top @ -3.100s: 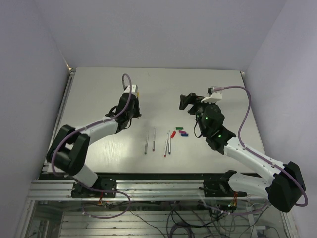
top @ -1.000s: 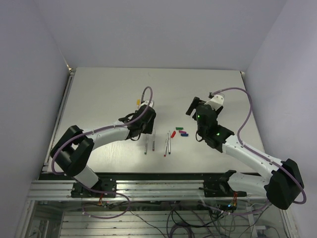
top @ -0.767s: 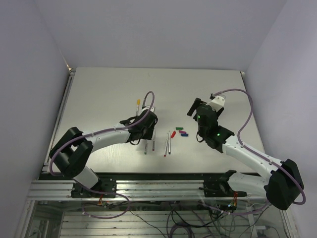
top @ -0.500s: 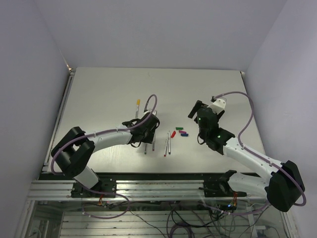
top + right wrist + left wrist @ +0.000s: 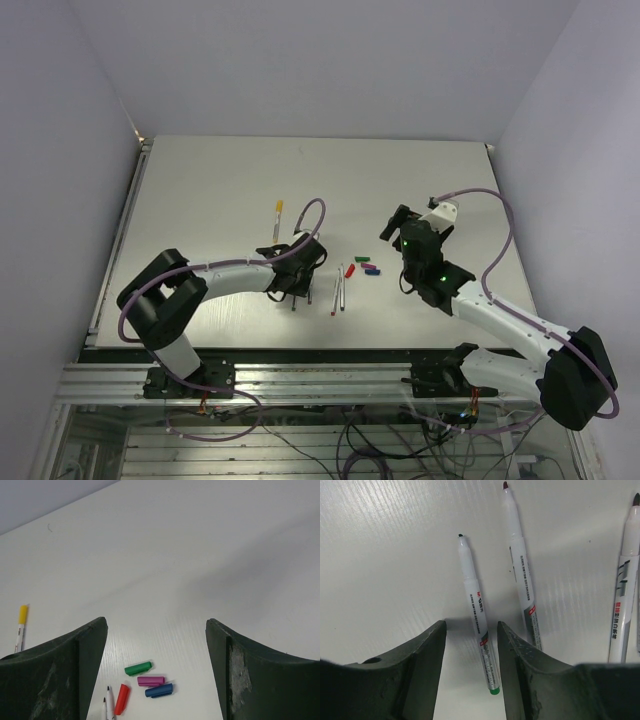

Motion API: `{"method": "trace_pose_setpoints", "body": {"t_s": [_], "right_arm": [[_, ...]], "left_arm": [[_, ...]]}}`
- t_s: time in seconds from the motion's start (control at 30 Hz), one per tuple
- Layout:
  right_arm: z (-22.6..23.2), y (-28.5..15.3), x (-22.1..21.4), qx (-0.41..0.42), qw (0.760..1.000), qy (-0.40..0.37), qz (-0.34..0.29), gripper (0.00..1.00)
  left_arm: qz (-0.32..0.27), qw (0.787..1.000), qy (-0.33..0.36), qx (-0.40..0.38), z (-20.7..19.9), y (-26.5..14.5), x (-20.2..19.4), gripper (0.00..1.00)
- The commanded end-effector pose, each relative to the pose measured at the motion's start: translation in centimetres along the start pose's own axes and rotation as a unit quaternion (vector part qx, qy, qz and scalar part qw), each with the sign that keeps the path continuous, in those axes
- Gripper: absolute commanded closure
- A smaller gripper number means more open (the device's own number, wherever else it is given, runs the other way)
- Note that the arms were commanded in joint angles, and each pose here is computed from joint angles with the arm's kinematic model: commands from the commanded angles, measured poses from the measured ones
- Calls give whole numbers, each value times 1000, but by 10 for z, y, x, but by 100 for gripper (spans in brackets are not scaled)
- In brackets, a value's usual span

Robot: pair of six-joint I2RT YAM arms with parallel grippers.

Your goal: Insert the pens into the pen caps

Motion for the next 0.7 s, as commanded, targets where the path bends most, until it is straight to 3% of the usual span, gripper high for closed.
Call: {"method": "trace_pose_setpoints", "body": {"t_s": [0.0, 0.33, 0.67], "right_arm": [[1, -1, 6, 3, 1000, 22, -12, 21], [1, -3, 9, 4, 999, 34, -11, 21], [-1, -7, 17, 3, 999, 45, -20, 21]], "left_arm": [[26, 1000, 7, 8, 0, 3, -11, 47], [96, 995, 19, 1, 4, 6, -48, 55], [141, 990, 20, -4, 6, 7, -74, 53]]}}
Point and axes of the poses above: each gripper's point midway between its finger pads, its own y axis out along the fingers, its own z axis along the line the jaws close on, x = y × z, the point moved 3 cm from there along -y, back along the fingers, and after that the axes turned 2 degrees about -y, right-handed, at the moved point
